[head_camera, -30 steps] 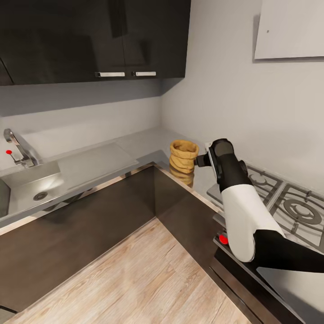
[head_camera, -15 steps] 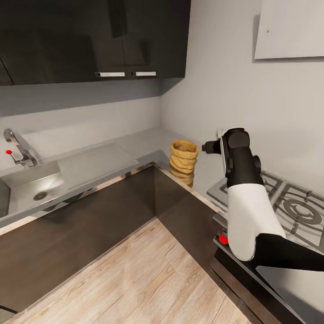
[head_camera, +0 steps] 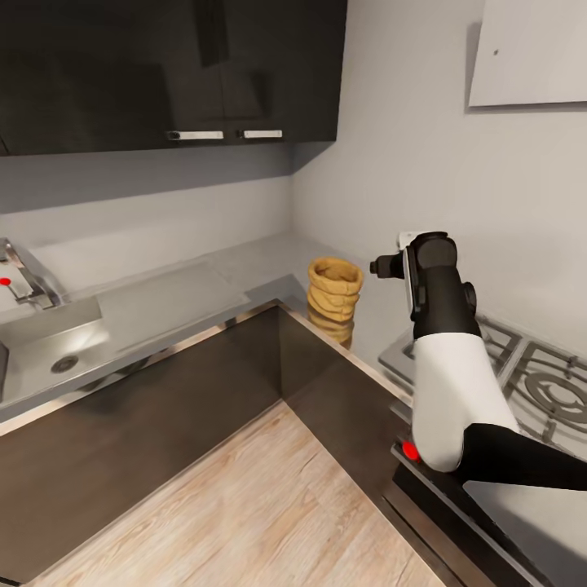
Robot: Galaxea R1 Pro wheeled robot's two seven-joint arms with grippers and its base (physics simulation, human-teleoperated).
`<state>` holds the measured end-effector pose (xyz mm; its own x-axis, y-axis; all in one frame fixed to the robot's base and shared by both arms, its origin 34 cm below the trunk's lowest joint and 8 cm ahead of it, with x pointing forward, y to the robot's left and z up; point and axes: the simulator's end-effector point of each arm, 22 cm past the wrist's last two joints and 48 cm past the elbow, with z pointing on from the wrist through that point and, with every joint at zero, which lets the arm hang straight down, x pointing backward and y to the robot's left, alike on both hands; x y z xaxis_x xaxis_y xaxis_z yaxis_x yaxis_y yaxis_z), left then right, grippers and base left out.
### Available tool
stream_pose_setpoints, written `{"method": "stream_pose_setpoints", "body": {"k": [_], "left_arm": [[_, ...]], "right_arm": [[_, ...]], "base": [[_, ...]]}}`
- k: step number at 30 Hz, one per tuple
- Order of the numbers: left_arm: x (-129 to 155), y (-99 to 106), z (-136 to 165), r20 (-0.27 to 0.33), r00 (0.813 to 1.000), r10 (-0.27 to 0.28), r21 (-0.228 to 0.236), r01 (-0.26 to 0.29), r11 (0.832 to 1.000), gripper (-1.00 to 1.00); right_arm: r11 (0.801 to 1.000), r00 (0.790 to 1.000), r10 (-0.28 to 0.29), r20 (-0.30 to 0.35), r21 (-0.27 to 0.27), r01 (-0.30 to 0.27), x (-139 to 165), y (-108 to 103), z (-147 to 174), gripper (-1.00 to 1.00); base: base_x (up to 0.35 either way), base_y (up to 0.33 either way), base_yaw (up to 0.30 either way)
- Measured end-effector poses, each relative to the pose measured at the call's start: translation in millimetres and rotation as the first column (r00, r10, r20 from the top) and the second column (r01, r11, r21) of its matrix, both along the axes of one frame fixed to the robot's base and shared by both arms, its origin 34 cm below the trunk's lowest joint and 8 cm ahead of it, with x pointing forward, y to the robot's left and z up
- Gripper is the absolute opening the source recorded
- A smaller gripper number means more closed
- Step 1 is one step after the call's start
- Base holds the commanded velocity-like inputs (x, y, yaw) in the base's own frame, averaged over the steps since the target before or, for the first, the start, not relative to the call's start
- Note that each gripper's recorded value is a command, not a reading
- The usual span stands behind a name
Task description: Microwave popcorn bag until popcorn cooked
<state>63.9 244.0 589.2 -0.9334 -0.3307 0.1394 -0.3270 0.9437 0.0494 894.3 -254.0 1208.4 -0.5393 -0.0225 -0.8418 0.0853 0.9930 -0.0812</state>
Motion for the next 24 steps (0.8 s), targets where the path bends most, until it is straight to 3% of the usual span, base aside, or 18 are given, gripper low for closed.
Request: {"method": "stream_pose_setpoints", "body": {"k": [19,24], "left_arm": [[0,-1,0,-0.001,1.0,0.0,-0.001,0.0,1.0,1.0],[0,-1,0,0.0,1.0,0.0,-0.001,0.0,1.0,1.0]], "right_arm": [[1.0,1.0,0.004,-0.008,-0.001,-0.005,0,2,-4,1.0],[1.0,0.999,0.013,-0.046,-0.007,-0.013,0,5,-19,1.0]], "base": [[0.31,0.0,0.0],[0.248,0.0,0.0]]}}
